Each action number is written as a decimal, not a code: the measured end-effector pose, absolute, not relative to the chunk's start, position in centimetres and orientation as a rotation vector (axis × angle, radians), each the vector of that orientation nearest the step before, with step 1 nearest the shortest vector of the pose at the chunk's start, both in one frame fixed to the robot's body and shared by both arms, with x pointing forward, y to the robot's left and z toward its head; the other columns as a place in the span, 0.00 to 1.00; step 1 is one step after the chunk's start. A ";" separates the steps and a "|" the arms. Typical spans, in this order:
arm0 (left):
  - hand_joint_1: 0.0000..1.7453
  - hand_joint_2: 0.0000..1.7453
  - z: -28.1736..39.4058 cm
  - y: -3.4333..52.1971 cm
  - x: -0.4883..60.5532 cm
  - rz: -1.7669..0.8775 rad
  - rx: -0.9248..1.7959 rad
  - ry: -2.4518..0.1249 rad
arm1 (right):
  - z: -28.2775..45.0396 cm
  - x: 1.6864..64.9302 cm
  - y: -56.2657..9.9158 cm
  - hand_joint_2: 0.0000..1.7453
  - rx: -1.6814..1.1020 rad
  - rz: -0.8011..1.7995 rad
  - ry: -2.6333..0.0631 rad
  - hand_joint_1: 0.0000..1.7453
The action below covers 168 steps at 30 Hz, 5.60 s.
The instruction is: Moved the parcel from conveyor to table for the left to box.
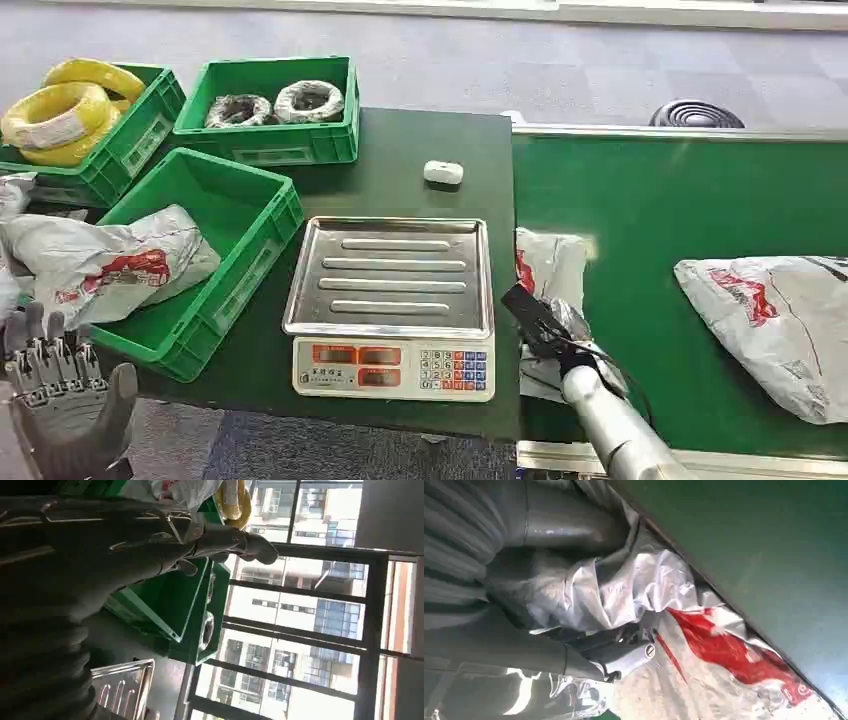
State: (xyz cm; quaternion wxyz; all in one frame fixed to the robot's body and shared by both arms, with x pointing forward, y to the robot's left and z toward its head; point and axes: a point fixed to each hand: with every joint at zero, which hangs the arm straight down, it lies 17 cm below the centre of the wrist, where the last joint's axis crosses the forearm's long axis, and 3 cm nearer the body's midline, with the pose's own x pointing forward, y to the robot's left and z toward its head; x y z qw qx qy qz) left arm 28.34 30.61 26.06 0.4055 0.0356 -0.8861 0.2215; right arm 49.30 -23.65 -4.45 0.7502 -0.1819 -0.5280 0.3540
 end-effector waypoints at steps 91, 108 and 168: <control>1.00 1.00 9.8 4.8 51.9 -1.215 0.175 -1.506 | 35.4 38.8 -26.2 1.00 -0.239 0.244 -2.590 0.00; 1.00 1.00 33.4 16.6 55.5 -0.485 0.373 -2.124 | 32.1 36.5 -28.7 1.00 -0.345 0.224 -2.494 0.00; 0.00 1.00 20.4 49.0 37.6 -0.201 0.803 -1.763 | 24.2 33.4 -34.3 1.00 -0.488 0.153 -2.207 0.00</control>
